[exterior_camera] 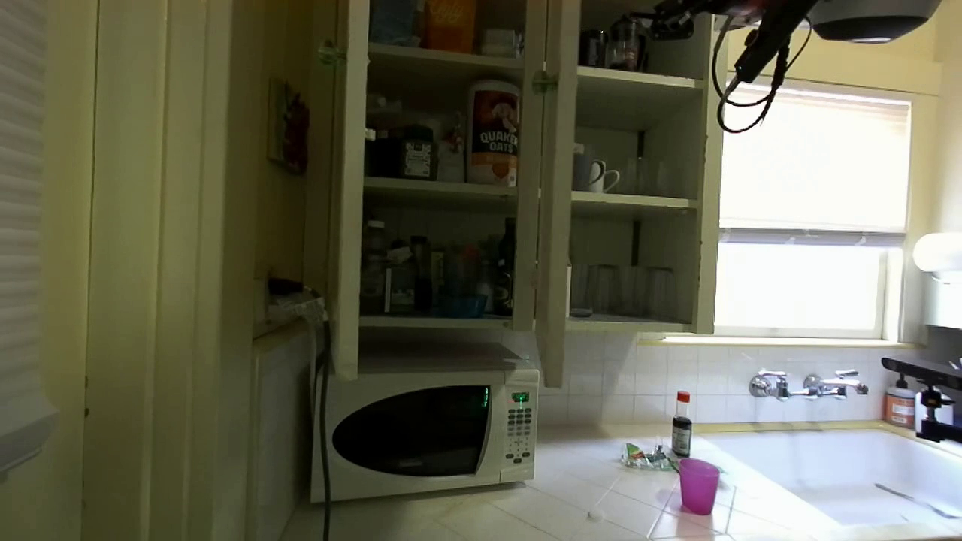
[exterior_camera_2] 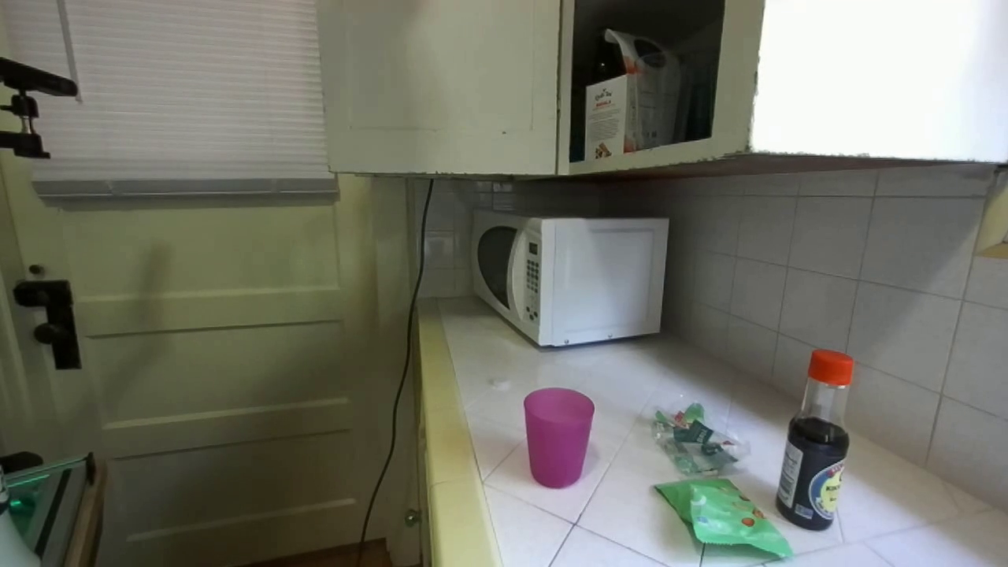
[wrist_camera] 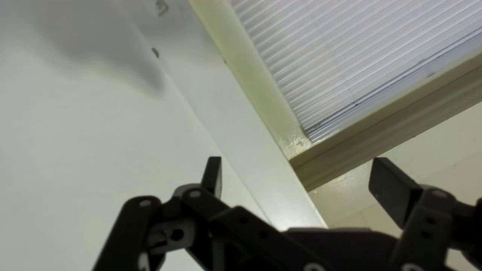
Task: Open up the drawer and place an object in there and it was not done smoothly
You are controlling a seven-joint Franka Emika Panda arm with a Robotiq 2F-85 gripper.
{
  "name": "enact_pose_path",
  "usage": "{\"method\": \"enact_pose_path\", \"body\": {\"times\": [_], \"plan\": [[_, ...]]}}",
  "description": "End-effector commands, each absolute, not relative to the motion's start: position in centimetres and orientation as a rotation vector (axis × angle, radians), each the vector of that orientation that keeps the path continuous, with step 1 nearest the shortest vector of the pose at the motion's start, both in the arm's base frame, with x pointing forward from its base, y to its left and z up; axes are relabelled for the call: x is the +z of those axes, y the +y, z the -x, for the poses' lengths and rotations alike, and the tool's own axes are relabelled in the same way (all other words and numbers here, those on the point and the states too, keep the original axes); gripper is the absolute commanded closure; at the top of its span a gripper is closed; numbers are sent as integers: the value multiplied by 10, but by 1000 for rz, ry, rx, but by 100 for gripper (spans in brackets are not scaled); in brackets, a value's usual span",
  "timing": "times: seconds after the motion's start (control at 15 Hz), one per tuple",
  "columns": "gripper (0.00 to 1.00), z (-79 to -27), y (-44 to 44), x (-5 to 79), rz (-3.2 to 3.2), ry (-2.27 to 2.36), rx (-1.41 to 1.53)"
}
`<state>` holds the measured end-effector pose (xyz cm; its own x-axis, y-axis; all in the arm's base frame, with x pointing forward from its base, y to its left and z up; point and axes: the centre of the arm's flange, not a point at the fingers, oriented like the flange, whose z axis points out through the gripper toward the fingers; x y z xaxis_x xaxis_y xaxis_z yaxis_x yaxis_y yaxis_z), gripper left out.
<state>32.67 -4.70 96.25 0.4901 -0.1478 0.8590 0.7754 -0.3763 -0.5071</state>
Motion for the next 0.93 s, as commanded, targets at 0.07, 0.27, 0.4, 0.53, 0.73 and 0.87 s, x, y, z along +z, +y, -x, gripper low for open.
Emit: {"method": "enact_pose_path", "body": {"times": [0.07,0.27,0.4,0.53,0.73,0.87], "plan": [[0,-330,-90,948,1737,-385,-1329],[0,-335,-160,897,1827,-305,-1478],[0,-340,-199,858,1922,-259,-1554],[0,-341,-234,818,2036,-246,-1607],[0,-351,-263,762,2212,-237,-1668],[0,-358,-269,740,2334,-251,-1683]]}}
